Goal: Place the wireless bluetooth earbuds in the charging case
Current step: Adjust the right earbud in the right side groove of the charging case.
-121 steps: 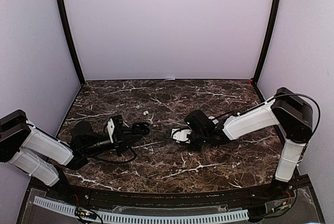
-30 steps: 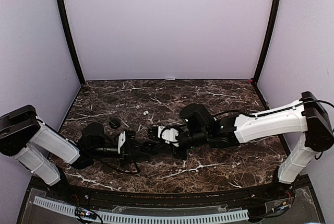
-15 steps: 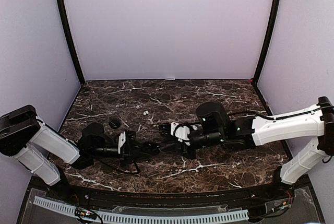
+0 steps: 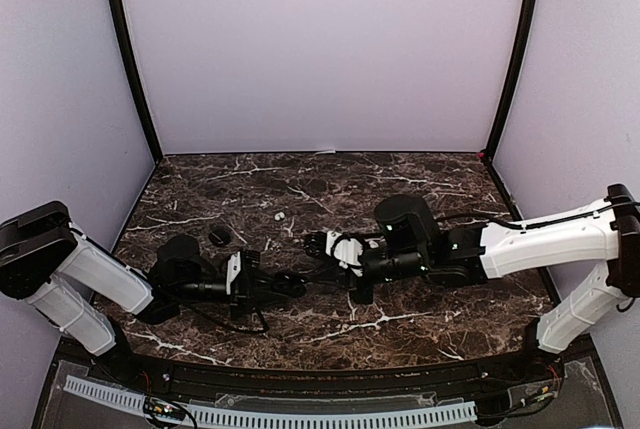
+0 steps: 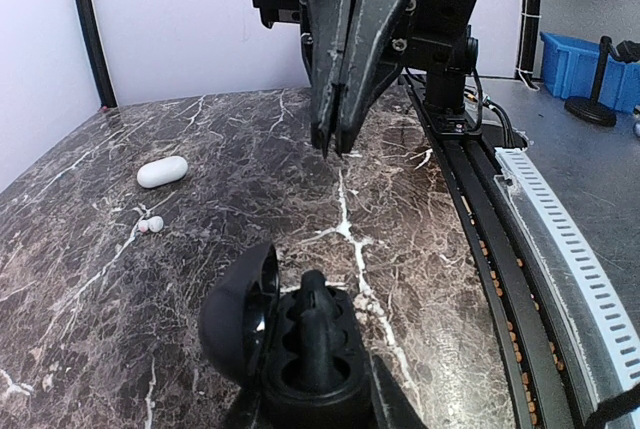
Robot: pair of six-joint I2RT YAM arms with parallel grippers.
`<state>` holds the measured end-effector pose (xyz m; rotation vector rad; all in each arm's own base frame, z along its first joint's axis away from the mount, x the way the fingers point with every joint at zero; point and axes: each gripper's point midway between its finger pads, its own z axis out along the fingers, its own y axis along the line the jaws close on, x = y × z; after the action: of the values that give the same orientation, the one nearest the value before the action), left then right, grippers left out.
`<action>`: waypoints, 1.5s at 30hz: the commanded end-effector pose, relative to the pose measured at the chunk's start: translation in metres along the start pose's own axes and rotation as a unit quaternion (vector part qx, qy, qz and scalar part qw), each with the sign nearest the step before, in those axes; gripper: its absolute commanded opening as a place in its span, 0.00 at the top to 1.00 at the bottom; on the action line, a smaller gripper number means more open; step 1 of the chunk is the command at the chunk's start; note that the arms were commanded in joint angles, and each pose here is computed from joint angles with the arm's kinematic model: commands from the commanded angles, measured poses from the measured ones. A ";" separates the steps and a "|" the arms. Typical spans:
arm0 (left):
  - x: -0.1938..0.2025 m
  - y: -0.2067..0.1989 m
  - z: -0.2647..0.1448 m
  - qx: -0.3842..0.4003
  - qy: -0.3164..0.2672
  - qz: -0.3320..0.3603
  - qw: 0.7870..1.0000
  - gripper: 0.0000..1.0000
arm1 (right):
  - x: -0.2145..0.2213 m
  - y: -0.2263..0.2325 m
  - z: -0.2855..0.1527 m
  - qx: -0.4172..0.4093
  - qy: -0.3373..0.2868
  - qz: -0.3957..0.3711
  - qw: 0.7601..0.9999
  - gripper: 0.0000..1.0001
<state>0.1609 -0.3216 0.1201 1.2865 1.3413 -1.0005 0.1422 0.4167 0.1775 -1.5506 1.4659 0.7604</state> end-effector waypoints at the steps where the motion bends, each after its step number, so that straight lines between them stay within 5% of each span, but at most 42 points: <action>1: -0.015 0.000 0.001 0.003 -0.021 0.012 1.000 0.88 | -0.010 0.005 0.010 -0.028 -0.010 -0.004 1.000 1.00; 15: -0.015 -0.002 0.001 0.008 -0.023 0.013 1.000 0.88 | 0.018 0.004 0.047 -0.042 0.040 0.013 0.998 1.00; 30: -0.015 -0.008 0.002 0.030 -0.023 0.012 0.999 0.88 | 0.003 -0.044 -0.003 0.045 -0.019 0.042 0.998 0.89; 38: -0.016 -0.016 0.001 0.051 -0.030 0.016 0.998 0.90 | 0.036 -0.039 0.044 -0.049 0.070 0.077 0.993 1.00; 45: -0.015 -0.011 0.003 0.040 -0.025 0.008 0.999 0.90 | 0.012 -0.011 0.061 -0.144 0.033 0.065 0.987 1.00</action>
<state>0.1471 -0.3234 0.1210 1.3369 1.3033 -1.0733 0.1898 0.4475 0.1166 -1.6343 1.7036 0.8872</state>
